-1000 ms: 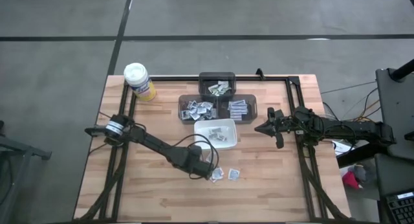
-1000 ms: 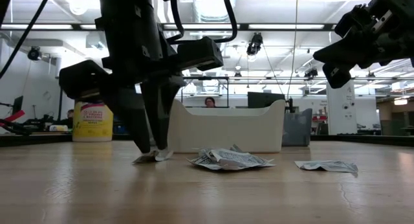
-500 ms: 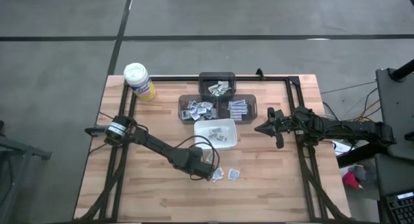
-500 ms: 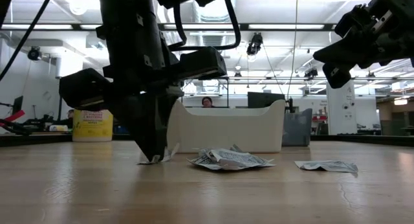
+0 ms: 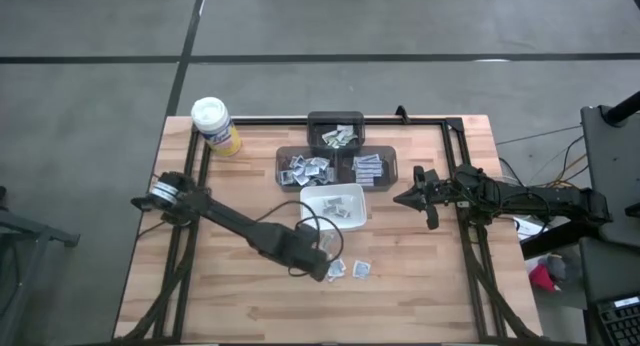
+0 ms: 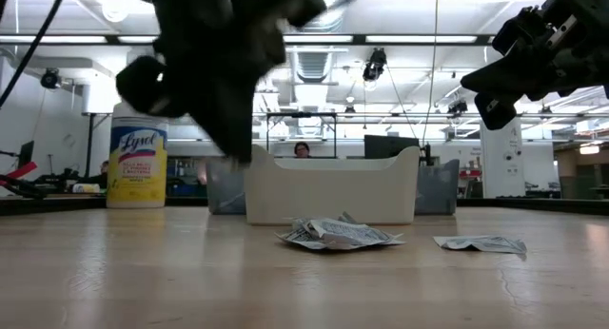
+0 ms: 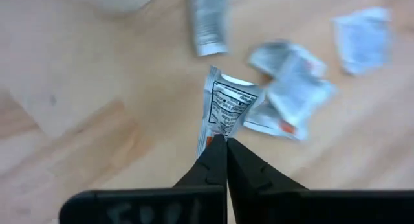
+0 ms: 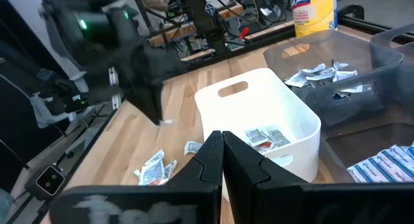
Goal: Pick & Place First Aid Supplies
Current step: Put the ointment pack into the white bin
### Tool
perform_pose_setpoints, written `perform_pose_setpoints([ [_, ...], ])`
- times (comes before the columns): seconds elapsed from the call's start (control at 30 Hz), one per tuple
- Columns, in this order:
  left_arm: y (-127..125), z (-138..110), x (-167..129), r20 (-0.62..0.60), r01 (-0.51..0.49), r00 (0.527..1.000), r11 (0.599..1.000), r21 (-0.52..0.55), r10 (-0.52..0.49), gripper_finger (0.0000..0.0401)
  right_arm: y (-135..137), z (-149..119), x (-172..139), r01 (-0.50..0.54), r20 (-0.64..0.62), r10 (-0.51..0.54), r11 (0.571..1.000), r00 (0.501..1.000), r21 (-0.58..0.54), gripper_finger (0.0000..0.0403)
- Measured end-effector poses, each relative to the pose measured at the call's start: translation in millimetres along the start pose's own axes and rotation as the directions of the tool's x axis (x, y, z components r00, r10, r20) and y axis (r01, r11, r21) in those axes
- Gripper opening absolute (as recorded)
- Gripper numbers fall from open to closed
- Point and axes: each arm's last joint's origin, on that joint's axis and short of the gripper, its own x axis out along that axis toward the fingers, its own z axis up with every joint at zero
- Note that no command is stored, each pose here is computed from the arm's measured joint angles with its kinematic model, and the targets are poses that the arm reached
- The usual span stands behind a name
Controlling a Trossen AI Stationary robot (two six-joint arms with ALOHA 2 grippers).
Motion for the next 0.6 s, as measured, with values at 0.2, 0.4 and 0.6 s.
perform_pose_setpoints([
  [0.2, -5, 3, -54, 0.164, 0.091, 0.975, 0.944, 0.317, -0.149, 0.0, 0, 0, 0, 0.0, 0.0, 0.0, 1.0, 1.0, 0.0, 0.0008],
  [0.4, -2, 21, -97, 0.509, -0.112, 0.841, 0.863, 0.493, -0.182, 0.0, 0, 0, 0, 0.0, 0.0, 0.0, 1.0, 1.0, -0.004, 0.0008],
  [0.6, 17, 68, -108, 0.503, -0.236, 0.863, 0.846, 0.478, -0.043, 0.0, 0, 0, 0, 0.0, 0.0, 0.0, 1.0, 1.0, -0.004, 0.0008],
])
